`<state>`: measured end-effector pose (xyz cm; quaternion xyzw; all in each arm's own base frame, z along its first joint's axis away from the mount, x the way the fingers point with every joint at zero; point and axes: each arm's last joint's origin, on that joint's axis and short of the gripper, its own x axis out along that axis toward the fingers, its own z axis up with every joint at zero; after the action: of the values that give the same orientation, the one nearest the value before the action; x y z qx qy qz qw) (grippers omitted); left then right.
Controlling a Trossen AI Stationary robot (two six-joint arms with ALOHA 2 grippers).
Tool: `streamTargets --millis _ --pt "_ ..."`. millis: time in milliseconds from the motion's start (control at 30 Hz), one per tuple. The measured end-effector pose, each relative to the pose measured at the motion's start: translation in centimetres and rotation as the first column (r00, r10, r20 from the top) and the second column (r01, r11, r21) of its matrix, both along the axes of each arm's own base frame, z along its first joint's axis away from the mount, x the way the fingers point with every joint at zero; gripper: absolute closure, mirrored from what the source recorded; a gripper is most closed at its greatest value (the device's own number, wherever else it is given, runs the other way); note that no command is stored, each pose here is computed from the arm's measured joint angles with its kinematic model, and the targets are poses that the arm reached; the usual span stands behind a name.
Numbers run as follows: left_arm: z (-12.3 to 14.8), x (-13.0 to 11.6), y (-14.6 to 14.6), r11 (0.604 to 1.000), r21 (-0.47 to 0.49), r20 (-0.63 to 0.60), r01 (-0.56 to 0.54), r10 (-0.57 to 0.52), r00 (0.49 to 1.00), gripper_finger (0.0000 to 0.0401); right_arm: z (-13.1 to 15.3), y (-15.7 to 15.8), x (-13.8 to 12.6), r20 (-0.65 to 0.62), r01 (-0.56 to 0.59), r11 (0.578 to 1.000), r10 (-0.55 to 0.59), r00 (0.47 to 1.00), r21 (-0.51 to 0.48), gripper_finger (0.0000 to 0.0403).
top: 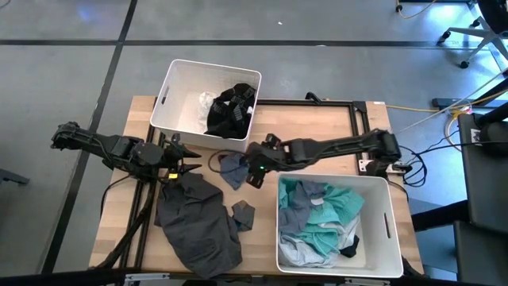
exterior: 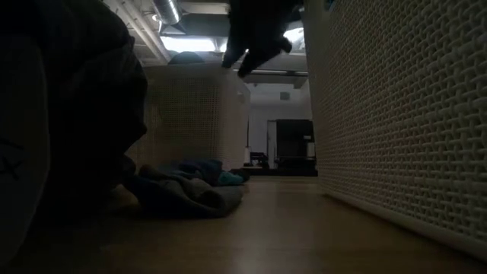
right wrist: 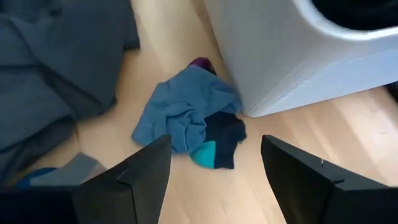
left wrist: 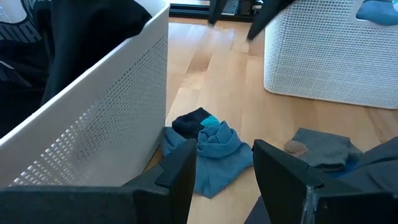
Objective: Sort clothes
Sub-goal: Put the blue sock into the bottom white bin
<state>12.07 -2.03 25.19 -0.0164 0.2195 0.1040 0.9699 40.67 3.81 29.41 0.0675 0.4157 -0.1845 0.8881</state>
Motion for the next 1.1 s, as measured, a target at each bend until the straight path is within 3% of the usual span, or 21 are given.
streamTargets --millis 367,867,1100 --pt "0.0 0.0 0.0 1.0 0.0 0.0 0.0 0.0 1.0 0.0254 -5.1 -1.7 3.5 -0.021 -0.014 0.994 0.016 1.0 0.107 0.0152" --pt "0.0 0.0 0.0 1.0 0.004 -0.002 0.002 -0.002 1.0 0.0254 -11.9 -1.4 6.4 -0.055 -0.016 0.993 0.023 0.998 0.115 0.0152" --pt "0.0 0.0 0.0 1.0 0.004 -0.003 0.002 -0.002 1.0 0.0254 -13.3 -1.3 6.9 -0.062 -0.028 0.993 0.035 0.997 0.115 0.017"
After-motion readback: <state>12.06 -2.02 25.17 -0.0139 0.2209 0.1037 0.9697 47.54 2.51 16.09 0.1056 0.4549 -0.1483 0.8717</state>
